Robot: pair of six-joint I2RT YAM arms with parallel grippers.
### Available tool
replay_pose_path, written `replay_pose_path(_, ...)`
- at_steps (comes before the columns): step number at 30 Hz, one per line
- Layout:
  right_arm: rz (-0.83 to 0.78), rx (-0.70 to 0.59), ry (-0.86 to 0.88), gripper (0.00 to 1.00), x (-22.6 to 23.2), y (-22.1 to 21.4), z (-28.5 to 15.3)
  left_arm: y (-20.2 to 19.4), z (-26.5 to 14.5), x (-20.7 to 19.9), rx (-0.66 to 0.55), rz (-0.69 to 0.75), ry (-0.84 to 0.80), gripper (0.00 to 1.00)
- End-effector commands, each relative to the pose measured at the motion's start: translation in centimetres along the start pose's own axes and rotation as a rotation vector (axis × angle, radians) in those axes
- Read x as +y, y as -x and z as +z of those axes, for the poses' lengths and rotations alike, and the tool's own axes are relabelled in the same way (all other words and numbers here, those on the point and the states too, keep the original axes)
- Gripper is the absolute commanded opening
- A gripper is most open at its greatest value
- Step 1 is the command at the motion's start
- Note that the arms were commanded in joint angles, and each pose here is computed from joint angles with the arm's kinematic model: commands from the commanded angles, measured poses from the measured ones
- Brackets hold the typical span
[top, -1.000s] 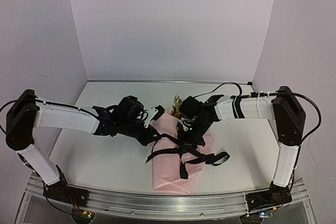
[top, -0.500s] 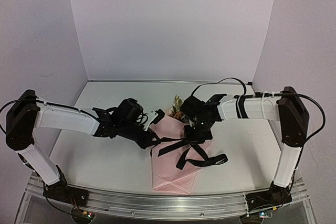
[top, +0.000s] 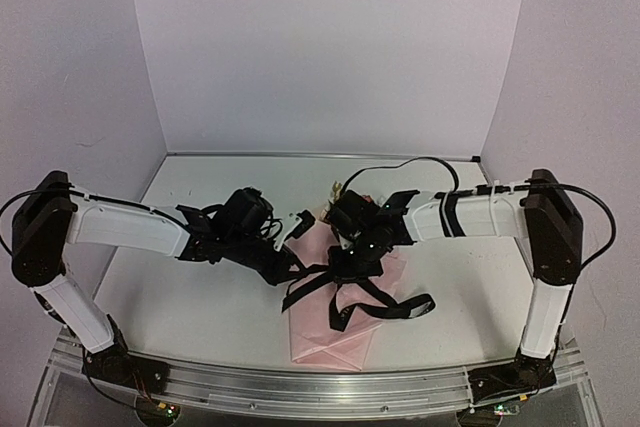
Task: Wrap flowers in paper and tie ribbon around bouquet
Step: Cross the ribbon over the folded bouquet.
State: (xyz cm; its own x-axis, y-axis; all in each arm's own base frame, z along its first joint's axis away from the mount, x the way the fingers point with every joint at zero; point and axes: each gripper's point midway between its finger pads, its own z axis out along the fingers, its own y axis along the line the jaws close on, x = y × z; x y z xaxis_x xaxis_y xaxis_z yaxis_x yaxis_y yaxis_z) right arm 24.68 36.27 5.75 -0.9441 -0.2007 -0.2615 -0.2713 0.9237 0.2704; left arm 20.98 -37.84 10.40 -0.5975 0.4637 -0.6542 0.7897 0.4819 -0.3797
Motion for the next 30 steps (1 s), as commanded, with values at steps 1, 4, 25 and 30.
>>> replay_pose_path(1, 0.032, -0.011, 0.023, 0.00, 1.1, 0.8, 2.2, -0.3, 0.4, -0.6, 0.018, -0.020, -0.049, 0.00)
replay_pose_path(4, 0.035, -0.053, -0.012, 0.00, 0.7, 1.8, 2.6, -0.7, 0.7, -0.7, 0.036, -0.031, -0.069, 0.00)
replay_pose_path(25, 0.107, -0.298, -0.181, 0.00, -4.8, 3.5, -1.8, -1.8, 1.0, 0.3, 0.068, -0.092, -0.018, 0.00)
replay_pose_path(30, 0.131, -0.244, -0.112, 0.00, -2.7, 3.0, 0.0, -2.0, 2.2, 1.4, 0.111, -0.114, 0.027, 0.00)
